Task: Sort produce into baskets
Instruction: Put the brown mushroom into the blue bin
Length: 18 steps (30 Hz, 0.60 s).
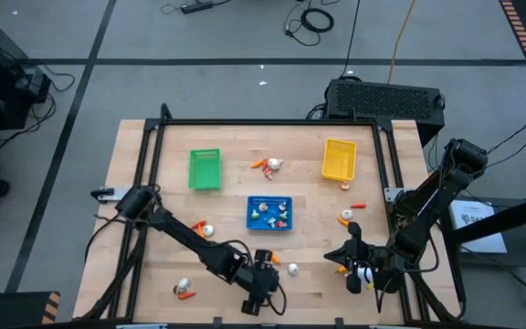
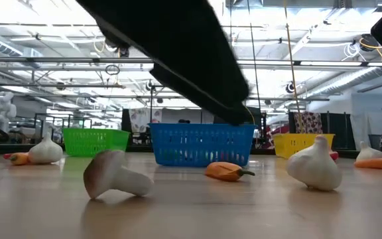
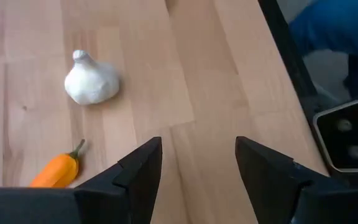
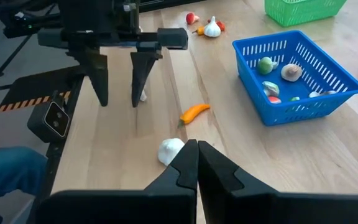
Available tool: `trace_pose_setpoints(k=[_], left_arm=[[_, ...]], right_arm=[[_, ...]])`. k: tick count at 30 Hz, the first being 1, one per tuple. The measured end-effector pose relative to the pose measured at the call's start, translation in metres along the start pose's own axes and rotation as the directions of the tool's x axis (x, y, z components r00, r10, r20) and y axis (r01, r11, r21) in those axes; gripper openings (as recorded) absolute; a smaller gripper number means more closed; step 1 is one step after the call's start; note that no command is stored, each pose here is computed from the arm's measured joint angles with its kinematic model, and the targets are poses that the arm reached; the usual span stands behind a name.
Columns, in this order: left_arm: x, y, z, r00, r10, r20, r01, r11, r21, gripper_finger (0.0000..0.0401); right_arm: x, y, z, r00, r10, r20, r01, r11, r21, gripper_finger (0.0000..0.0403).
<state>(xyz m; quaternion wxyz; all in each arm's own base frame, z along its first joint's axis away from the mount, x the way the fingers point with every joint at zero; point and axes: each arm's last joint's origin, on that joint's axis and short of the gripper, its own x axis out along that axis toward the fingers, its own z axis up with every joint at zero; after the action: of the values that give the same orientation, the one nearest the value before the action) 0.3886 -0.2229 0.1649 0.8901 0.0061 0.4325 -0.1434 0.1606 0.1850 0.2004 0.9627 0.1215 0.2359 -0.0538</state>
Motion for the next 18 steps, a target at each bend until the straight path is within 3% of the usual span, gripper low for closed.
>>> trace_pose_setpoints(k=[7,18], left_arm=[[-0.014,0.001,-0.001,0.977,0.019,-0.215,-0.035,0.997,-0.071,0.0211],[-0.014,0.002,-0.01,0.962,0.053,-0.268,-0.085,0.991,-0.108,0.0211]], right_arm=[[0.0,0.0,0.0,1.0,0.0,0.0,0.0,1.0,0.007,0.0],[0.0,0.0,0.0,1.0,0.0,0.0,0.0,1.0,0.015,0.0]])
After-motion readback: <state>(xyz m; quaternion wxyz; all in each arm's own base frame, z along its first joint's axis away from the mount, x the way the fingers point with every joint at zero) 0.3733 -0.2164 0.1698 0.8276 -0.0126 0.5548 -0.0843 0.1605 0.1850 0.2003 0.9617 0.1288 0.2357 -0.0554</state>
